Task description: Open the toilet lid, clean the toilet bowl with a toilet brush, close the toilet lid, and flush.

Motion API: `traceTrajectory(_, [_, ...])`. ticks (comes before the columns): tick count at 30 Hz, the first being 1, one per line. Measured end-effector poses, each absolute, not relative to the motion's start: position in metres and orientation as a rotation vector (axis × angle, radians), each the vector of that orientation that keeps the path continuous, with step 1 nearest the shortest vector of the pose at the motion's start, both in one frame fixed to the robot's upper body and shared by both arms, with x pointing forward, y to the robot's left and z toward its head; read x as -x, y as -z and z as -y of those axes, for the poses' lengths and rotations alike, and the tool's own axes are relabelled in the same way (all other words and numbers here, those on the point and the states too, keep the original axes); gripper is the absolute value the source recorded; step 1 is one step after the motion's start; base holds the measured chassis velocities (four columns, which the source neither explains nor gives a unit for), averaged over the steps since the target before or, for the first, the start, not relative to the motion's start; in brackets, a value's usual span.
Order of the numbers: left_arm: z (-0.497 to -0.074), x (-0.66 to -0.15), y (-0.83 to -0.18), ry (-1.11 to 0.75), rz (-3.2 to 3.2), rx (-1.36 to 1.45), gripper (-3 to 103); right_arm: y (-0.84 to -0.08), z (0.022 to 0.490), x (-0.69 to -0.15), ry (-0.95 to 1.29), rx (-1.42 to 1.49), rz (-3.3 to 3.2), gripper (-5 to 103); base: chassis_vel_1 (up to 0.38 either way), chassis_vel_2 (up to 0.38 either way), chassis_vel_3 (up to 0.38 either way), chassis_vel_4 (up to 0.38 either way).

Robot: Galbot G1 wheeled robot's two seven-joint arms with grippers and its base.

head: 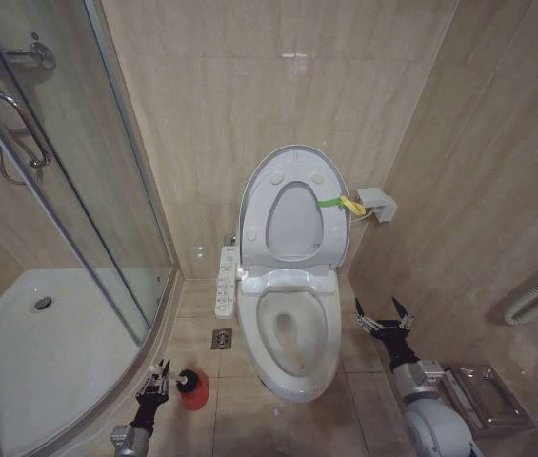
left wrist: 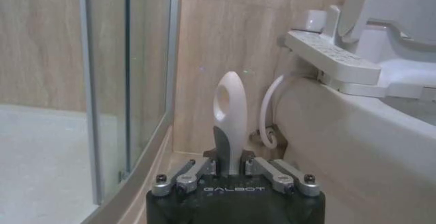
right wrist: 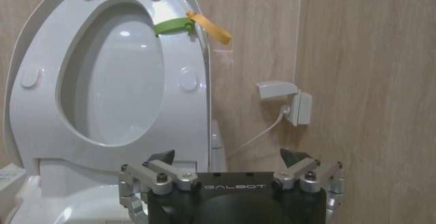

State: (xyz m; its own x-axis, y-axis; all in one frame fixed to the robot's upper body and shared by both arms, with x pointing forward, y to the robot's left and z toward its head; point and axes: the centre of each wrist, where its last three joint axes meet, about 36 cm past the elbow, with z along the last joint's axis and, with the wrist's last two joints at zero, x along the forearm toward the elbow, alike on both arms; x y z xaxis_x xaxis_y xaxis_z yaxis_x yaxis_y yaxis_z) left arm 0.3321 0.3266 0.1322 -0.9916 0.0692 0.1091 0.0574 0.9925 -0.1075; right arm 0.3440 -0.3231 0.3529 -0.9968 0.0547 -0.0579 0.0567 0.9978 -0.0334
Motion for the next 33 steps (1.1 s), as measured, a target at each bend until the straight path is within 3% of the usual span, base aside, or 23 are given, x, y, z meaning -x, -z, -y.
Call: traceTrajectory(33, [-0.327, -0.353, -0.100, -0.142, 2.962, 0.125, 18, -0.353, 0.323, -0.344, 0.054, -0.086, -3.083, 100, 0.000, 0.000, 0.000, 0.000])
